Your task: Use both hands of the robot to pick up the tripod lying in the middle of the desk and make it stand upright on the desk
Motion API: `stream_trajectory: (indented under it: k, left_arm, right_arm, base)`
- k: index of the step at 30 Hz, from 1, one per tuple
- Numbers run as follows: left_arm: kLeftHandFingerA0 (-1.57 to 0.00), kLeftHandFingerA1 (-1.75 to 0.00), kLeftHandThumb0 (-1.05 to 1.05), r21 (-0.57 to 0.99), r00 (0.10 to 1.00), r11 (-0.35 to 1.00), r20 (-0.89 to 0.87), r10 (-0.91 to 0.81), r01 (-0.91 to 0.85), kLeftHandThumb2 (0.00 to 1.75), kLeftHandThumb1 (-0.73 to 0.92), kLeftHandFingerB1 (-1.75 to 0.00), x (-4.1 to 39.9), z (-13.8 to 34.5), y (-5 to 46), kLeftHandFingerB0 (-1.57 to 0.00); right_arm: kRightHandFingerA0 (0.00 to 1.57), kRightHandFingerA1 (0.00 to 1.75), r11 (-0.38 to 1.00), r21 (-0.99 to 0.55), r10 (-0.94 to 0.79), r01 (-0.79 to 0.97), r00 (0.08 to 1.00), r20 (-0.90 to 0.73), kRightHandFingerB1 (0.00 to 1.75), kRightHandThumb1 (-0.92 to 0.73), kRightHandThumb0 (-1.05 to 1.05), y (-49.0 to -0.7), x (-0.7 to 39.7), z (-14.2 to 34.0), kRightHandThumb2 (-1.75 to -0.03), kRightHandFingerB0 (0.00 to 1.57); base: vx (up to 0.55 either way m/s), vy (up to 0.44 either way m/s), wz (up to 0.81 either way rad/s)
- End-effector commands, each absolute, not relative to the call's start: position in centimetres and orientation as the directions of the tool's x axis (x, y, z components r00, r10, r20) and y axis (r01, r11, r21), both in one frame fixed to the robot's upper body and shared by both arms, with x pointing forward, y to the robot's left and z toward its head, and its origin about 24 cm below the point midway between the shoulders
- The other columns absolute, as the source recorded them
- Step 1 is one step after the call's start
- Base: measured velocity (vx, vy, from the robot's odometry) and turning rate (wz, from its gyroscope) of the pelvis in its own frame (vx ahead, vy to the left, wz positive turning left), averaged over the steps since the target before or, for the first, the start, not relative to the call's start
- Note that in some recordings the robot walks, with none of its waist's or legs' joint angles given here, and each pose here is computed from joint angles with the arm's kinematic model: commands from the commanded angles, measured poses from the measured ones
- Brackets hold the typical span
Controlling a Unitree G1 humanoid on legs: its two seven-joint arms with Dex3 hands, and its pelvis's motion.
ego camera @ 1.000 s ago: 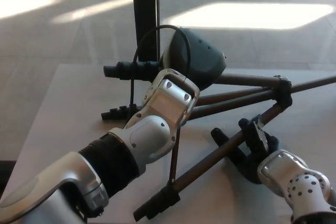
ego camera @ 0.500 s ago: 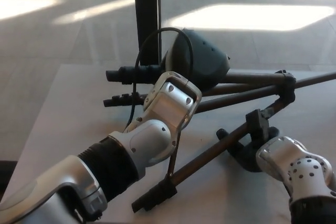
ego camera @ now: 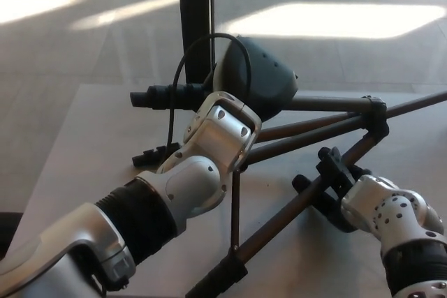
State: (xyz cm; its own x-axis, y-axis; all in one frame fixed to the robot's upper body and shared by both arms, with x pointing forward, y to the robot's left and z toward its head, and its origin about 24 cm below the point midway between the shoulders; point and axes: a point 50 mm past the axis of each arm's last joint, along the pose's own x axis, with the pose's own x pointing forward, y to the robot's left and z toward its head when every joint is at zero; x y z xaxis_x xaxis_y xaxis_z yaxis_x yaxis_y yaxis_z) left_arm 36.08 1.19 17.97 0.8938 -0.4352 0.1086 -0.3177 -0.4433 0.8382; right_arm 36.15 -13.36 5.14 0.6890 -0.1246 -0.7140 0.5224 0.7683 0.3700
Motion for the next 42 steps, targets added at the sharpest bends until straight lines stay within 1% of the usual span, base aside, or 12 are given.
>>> stream_trajectory:
  k: [1,4,11,16,25,26,27,29,30,32,35,42]
  left_arm:
    - [-0.94,-1.55,-0.38,0.832,0.888,-0.475,0.046,-0.458,-0.288,0.65,0.62,-1.07,36.0,17.3,1.3,-0.83]
    - [-0.92,-1.55,-0.33,0.839,0.887,-0.464,0.047,-0.46,-0.285,0.69,0.58,-0.99,36.0,17.5,1.3,-0.82]
    - [-1.21,-1.33,-0.41,0.816,0.884,-0.485,0.067,-0.462,-0.315,0.94,0.44,-1.06,36.0,17.4,1.6,-0.89]
    - [-0.93,-1.55,-0.38,0.816,0.89,-0.493,0.054,-0.452,-0.3,0.69,0.64,-1.11,36.4,17.8,2.2,-0.85]
    - [-0.93,-1.64,-0.38,0.819,0.875,-0.461,0.099,-0.474,-0.342,0.63,0.61,-1.02,37.1,19.7,4.0,-0.81]
    - [-1.22,-1.36,-0.43,0.809,0.868,-0.463,0.11,-0.484,-0.361,0.93,0.46,-1.1,37.1,19.9,4.2,-0.85]
    - [-0.91,-1.7,-0.36,0.805,0.866,-0.466,0.113,-0.487,-0.367,0.65,0.63,-1.32,37.2,20.1,4.3,-0.77]
    - [-1.22,-1.36,-0.42,0.806,0.862,-0.458,0.121,-0.493,-0.375,0.92,0.46,-1.08,37.3,20.7,4.5,-0.86]
    - [-1.21,-1.35,-0.41,0.799,0.859,-0.46,0.129,-0.496,-0.386,0.93,0.46,-1.06,37.3,21.0,4.6,-0.86]
    - [-0.92,-1.71,-0.37,0.794,0.859,-0.458,0.148,-0.491,-0.399,0.62,0.59,-1.03,37.5,21.5,4.9,-0.85]
    - [-1.19,-1.32,-0.35,0.829,0.865,-0.405,0.173,-0.471,-0.386,0.91,0.41,-0.92,37.7,22.4,5.5,-0.84]
    - [-0.9,-1.65,-0.29,0.873,0.889,-0.326,0.219,-0.402,-0.363,0.69,0.58,-0.85,38.1,22.4,7.4,-0.86]
  right_arm:
    - [0.97,1.75,0.802,0.333,-0.151,0.496,0.708,-0.689,1.65,-0.75,-0.41,-15.3,36.3,5.2,-0.62,0.65]
    - [1.24,1.39,0.819,0.36,-0.111,0.448,0.737,-0.667,1.11,-0.58,-0.46,-15.7,36.1,4.6,-1.01,0.86]
    - [1.02,1.75,0.837,0.376,-0.089,0.398,0.777,-0.623,1.6,-0.59,-0.32,-16.2,35.8,4.7,-0.87,0.86]
    - [1.07,1.75,0.812,0.345,-0.17,0.471,0.757,-0.631,1.74,-0.57,-0.37,-17.9,35.5,5.1,-0.89,0.78]
    - [1.1,1.75,0.759,0.389,-0.285,0.522,0.803,-0.522,1.75,-0.55,-0.32,-20.0,35.5,7.2,-1.13,0.9]
    - [1.08,1.75,0.742,0.411,-0.291,0.53,0.806,-0.515,1.75,-0.53,-0.33,-20.0,35.5,7.5,-1.14,0.89]
    - [1.05,1.75,0.735,0.422,-0.292,0.531,0.809,-0.51,1.75,-0.64,-0.33,-20.0,35.5,7.7,-0.96,0.84]
    - [1.04,1.75,0.717,0.443,-0.308,0.537,0.815,-0.491,1.75,-0.7,-0.34,-19.8,35.5,8.2,-0.85,0.83]
    - [1.28,1.46,0.694,0.465,-0.31,0.55,0.811,-0.497,1.38,-0.55,-0.47,-19.8,35.6,8.4,-0.99,1.15]
    - [1.06,1.75,0.688,0.495,-0.307,0.531,0.831,-0.464,1.75,-0.61,-0.32,-19.6,35.7,8.8,-0.99,0.87]
    - [1.05,1.75,0.65,0.514,-0.373,0.56,0.824,-0.425,1.66,-0.5,-0.28,-19.0,35.7,9.4,-1.16,0.93]
    - [1.31,1.46,0.714,0.435,-0.508,0.549,0.834,-0.218,1.24,-0.47,-0.26,-18.2,35.5,11.7,-1.19,1.04]
  base:
    - [0.0,0.0,0.0]
    - [0.0,0.0,0.0]
    - [0.0,0.0,0.0]
    - [0.0,0.0,0.0]
    - [0.0,0.0,0.0]
    - [0.0,0.0,0.0]
    - [0.0,0.0,0.0]
    - [0.0,0.0,0.0]
    - [0.0,0.0,0.0]
    - [0.0,0.0,0.0]
    - [0.0,0.0,0.0]
    - [0.0,0.0,0.0]
